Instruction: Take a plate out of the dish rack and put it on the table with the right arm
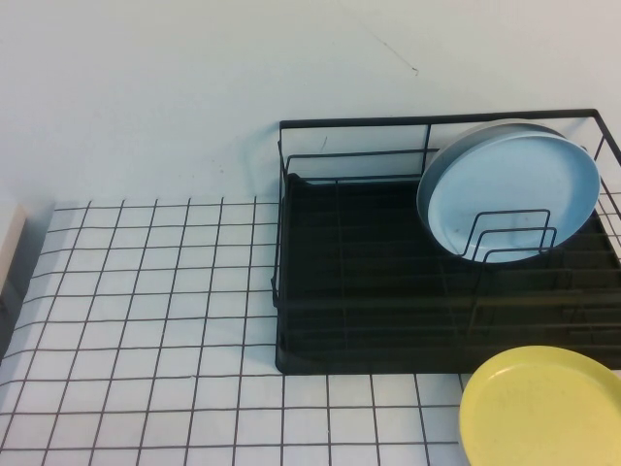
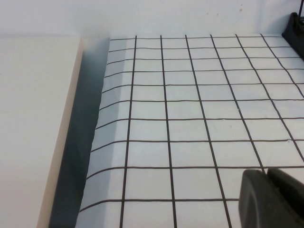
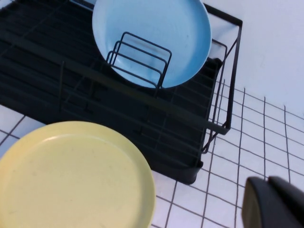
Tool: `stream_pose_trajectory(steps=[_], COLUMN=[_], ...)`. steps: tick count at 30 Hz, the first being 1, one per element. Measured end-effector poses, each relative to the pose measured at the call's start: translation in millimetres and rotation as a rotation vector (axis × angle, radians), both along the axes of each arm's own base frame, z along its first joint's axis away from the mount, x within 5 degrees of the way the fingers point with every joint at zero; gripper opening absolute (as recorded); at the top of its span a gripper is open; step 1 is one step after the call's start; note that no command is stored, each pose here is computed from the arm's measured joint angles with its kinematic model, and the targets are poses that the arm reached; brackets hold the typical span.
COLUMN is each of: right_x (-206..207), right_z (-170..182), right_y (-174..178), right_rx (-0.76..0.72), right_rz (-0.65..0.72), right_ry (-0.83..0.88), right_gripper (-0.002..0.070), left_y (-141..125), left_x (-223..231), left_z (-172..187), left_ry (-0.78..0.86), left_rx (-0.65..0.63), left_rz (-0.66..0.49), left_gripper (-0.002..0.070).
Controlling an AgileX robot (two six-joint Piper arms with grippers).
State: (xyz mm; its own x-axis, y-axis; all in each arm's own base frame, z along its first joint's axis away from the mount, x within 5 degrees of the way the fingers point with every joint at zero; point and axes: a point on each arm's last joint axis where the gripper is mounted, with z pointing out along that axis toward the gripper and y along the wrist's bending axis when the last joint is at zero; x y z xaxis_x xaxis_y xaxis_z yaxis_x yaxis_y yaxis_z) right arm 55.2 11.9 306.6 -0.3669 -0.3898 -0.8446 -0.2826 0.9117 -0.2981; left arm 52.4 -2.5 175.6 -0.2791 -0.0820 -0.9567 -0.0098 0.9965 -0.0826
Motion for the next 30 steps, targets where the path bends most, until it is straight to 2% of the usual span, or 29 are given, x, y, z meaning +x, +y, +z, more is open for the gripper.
stream_pose_trajectory(steps=[11,19,24,30], right_x=[-4,-4,-1,-1], right_z=[-23,-25,-66,-131], right_y=[1,-4,-10,-11], right_rx=[0.005,0.043,0.115,0.173], right_rz=[0.009,-0.073,-0.159,-0.207], right_ry=[0.061,-0.096,-0.164,-0.108], right_gripper=[-0.0002,-0.0002,-0.0002,-0.0002], left_y=[0,0,0,0], left_x=[0,0,0,0], left_z=[0,0,0,0], left_ry=[0.0,0.0,0.0,0.0], left_rx=[0.0,0.0,0.0,0.0], left_rz=[0.0,0.0,0.0,0.0], left_gripper=[-0.0003,-0.0003,-0.0003,-0.0003])
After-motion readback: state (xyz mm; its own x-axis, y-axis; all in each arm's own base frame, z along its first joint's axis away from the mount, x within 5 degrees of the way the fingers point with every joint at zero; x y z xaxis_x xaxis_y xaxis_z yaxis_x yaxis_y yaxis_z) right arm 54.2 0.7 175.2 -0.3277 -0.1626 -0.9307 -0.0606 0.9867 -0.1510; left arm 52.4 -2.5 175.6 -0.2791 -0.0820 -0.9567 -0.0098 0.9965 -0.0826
